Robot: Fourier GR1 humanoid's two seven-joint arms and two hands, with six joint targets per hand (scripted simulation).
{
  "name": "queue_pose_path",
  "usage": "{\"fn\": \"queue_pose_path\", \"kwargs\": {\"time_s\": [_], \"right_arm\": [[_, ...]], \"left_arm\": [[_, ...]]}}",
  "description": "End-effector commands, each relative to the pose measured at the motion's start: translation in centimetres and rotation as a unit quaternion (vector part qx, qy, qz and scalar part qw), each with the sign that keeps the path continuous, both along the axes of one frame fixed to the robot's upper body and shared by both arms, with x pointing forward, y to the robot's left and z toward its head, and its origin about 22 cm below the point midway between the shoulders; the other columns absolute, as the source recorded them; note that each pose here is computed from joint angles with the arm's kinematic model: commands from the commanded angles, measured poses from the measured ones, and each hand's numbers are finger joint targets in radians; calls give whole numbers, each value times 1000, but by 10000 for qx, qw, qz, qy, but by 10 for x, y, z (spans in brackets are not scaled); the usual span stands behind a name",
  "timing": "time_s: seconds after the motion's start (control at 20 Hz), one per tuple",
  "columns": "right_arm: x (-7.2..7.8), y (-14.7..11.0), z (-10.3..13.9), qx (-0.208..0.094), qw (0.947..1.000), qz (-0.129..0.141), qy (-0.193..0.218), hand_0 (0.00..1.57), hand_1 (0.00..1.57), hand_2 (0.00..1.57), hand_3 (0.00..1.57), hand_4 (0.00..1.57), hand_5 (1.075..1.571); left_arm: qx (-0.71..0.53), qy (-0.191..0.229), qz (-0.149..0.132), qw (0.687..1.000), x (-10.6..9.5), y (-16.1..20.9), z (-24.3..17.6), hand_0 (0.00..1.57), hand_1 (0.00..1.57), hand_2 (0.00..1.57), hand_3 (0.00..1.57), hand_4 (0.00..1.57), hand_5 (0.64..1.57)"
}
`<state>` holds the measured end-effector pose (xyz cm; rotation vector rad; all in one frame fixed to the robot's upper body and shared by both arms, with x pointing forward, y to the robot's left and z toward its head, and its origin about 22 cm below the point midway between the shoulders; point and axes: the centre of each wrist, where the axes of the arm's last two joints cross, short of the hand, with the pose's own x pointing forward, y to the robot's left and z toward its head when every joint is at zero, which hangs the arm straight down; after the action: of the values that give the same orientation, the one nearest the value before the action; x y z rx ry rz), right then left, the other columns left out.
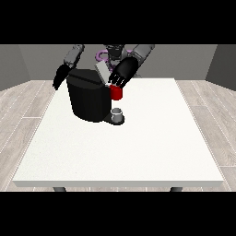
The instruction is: Insert the coffee pod into the coffee machine and close the lid
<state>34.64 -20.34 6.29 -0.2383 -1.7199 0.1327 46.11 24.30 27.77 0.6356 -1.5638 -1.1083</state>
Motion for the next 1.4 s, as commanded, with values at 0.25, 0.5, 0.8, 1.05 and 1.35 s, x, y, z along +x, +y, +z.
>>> {"fn": "queue_pose_path", "kwargs": {"time_s": [0.25,0.5,0.8,1.05,1.35], "right_arm": [[4,3,9,22,9999,39,-159,0,0,0,0,0,1571],[6,0,8,15,10000,10,-35,0,0,0,0,0,1571],[5,4,5,69,9999,-110,-73,0,0,0,0,0,1571],[-4,8,-6,2,9999,80,-87,0,0,0,0,0,1571],[7,6,25,47,9999,-77,-119,0,0,0,0,0,1571]], "left_arm": [[122,-382,139,9991,-2,9,20,1217,1217,1242,1195,357,1571],[198,-611,155,9978,-2,3,16,1241,1241,1255,1199,290,1571],[681,-532,148,9961,1,-10,-1,1210,1210,1220,1093,0,1571],[797,-580,197,9949,-1,12,7,1135,1135,1146,998,0,1571],[383,-864,35,9955,2,3,-4,1138,1138,1136,963,0,1571]]}}
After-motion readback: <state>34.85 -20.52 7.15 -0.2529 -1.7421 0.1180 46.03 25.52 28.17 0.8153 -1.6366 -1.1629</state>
